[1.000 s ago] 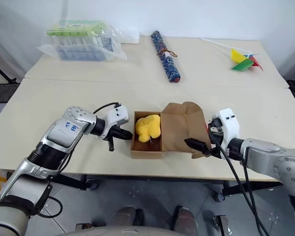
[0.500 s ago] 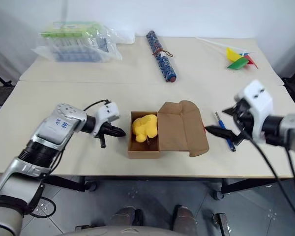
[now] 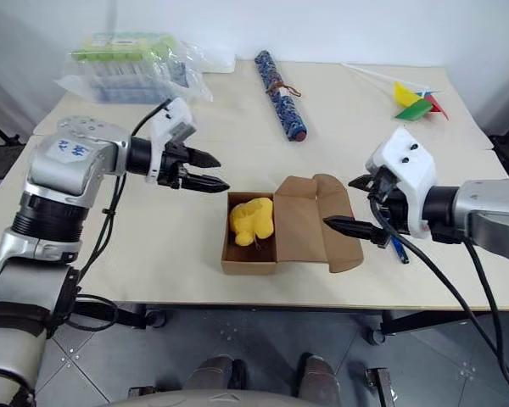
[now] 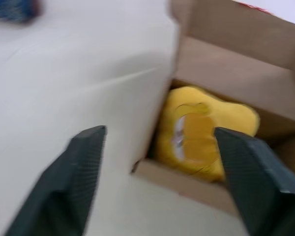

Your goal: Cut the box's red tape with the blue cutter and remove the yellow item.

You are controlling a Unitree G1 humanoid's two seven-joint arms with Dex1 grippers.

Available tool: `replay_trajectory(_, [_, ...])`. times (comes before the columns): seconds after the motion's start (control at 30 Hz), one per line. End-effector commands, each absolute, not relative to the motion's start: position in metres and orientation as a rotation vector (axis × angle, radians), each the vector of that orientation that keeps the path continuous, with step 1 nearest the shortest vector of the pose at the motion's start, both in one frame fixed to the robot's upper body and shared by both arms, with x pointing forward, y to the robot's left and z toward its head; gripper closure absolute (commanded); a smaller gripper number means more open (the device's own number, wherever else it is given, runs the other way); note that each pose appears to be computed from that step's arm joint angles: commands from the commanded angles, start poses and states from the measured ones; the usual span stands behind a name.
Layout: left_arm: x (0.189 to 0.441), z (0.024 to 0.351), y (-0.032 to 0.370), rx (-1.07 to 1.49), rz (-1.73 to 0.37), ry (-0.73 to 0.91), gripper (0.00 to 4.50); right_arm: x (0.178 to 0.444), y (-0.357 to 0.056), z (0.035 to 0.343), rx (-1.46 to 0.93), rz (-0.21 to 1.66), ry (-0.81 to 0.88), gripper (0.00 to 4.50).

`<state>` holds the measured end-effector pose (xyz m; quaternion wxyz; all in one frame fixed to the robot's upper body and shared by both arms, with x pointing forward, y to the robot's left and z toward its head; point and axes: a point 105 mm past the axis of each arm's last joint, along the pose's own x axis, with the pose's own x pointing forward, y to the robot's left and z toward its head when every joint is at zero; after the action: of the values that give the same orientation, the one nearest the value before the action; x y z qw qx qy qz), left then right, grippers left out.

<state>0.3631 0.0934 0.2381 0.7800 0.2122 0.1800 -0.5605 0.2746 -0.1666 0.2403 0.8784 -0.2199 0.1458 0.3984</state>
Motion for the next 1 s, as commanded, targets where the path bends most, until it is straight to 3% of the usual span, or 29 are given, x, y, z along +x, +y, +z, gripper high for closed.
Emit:
replay_trajectory(0.03, [0.354, 0.247, 0.076, 0.574, -1.302, 0.361, 0.04, 0.27, -0.16, 0.243, -0.479, 0.835, 0.266, 0.0])
replay_trajectory(0.37, [0.357, 0.213, 0.049, 0.872, -1.418, 0.422, 0.04, 0.256, -0.162, 0.23, -0.415, 0.768, 0.259, 0.0])
replay_trajectory(0.67, [0.362, 0.183, 0.051, 1.015, -1.448, 0.47, 0.04, 0.25, -0.164, 0.226, -0.395, 0.714, 0.256, 0.0])
replay_trajectory(0.77, [0.365, 0.181, 0.054, 1.065, -1.436, 0.457, 0.63, 0.25, -0.165, 0.226, -0.392, 0.705, 0.254, 0.0])
replay_trajectory(1.0, [0.363, 0.193, 0.046, 1.002, -1.445, 0.391, 2.7, 0.25, -0.167, 0.226, -0.396, 0.7, 0.261, 0.0])
